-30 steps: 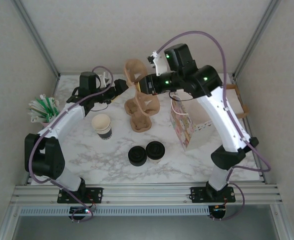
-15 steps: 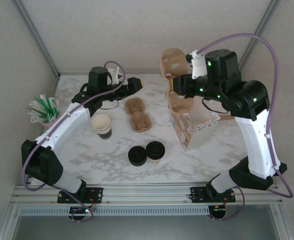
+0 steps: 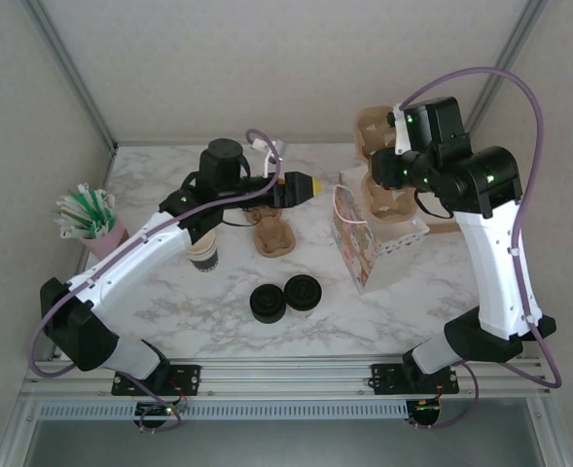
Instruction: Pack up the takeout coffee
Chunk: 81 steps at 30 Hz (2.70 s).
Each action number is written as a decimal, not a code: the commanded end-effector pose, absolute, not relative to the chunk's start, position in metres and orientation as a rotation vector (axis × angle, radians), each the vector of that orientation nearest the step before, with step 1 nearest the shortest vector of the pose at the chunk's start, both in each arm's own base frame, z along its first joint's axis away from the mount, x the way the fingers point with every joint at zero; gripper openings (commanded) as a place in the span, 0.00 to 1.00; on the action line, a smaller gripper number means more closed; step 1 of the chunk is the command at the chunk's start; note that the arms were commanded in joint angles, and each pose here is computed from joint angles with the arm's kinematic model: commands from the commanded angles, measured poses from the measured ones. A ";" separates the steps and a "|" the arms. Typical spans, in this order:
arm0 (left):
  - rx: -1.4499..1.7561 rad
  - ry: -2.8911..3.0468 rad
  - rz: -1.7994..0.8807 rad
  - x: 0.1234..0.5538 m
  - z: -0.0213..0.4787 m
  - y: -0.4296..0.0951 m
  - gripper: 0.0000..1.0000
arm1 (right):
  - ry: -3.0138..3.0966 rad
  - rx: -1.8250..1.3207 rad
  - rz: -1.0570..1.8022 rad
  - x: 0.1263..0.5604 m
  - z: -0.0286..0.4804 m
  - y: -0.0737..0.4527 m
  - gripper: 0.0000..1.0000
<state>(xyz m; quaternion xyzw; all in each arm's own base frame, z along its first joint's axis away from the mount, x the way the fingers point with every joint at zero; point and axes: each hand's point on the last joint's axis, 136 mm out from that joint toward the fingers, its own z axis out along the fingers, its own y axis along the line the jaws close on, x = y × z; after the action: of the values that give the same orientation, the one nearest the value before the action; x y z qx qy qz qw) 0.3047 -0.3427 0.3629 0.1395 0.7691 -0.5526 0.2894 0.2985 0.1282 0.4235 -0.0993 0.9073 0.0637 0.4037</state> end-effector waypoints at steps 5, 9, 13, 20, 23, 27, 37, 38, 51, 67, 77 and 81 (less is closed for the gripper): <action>0.476 2.035 -1.566 0.295 0.363 -0.383 0.63 | 2.372 -0.271 0.082 0.310 0.402 0.123 0.29; 0.467 2.068 -1.568 0.302 0.348 -0.391 0.48 | 2.427 -0.278 0.041 0.316 0.389 0.122 0.29; 0.462 2.104 -1.558 0.308 0.333 -0.395 0.32 | 2.471 -0.280 0.001 0.321 0.378 0.121 0.29; 0.439 2.153 -1.521 0.316 0.313 -0.392 0.08 | 2.563 -0.299 -0.071 0.329 0.355 0.117 0.29; 0.427 2.161 -1.509 0.318 0.309 -0.389 0.05 | 2.596 -0.295 -0.114 0.333 0.345 0.113 0.29; 0.420 2.166 -1.505 0.321 0.307 -0.387 0.03 | 2.636 -0.301 -0.133 0.336 0.333 0.112 0.29; 0.413 2.173 -1.501 0.323 0.303 -0.386 0.01 | 2.690 -0.325 -0.204 0.345 0.311 0.112 0.28; 0.410 2.174 -1.498 0.324 0.302 -0.385 0.01 | 2.697 -0.327 -0.208 0.346 0.308 0.112 0.28; 0.400 2.183 -1.493 0.324 0.297 -0.383 0.00 | 2.734 -0.343 -0.211 0.339 0.294 0.111 0.27; 0.382 2.191 -1.490 0.328 0.296 -0.384 0.00 | 2.711 -0.352 -0.137 0.328 0.292 0.114 0.27; 0.378 2.199 -1.486 0.328 0.294 -0.384 0.00 | 2.753 -0.354 -0.155 0.325 0.274 0.112 0.27; 0.379 2.195 -1.487 0.329 0.295 -0.384 0.00 | 2.740 -0.350 -0.155 0.329 0.276 0.113 0.27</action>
<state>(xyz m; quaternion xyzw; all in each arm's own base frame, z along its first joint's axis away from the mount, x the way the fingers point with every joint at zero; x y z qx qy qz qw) 0.3226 -0.3851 0.2964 0.1374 0.7986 -0.5424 0.2218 0.3283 0.1120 0.2749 -0.1275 0.9728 -0.0632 0.1829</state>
